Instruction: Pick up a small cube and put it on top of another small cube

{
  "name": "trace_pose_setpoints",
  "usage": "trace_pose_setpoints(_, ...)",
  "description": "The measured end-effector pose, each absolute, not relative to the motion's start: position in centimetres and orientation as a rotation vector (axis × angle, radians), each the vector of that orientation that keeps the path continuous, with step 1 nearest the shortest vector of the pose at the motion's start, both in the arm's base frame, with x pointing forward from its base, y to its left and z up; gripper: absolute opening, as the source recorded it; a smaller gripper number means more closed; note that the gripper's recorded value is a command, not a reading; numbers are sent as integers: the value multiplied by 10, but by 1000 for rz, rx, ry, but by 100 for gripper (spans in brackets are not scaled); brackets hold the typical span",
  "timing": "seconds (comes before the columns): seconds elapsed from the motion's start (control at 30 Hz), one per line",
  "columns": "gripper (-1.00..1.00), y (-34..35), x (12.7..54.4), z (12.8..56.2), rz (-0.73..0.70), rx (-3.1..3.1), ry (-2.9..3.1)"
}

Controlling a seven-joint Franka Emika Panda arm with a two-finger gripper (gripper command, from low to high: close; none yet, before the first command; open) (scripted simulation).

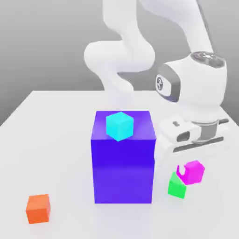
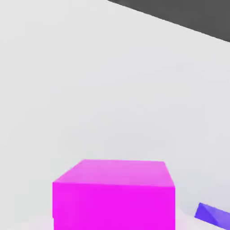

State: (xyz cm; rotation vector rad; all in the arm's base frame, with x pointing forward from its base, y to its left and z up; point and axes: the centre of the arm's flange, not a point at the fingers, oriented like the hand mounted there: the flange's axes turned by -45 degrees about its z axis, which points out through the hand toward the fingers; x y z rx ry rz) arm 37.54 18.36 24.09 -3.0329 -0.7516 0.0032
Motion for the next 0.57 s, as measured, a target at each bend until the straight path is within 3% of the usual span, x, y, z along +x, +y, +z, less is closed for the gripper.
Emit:
trace_pose_setpoints(0.27, -100, 180, 332, 242, 1, -2859, -1298)
trace_pose_setpoints(0.47, -100, 178, 330, 191, 1, -2842, -1346)
trace_pose_setpoints(0.5, 100, 179, 329, 183, 0, -2840, -1348)
trace_pose_setpoints(0.57, 100, 179, 329, 183, 1, -2840, -1348)
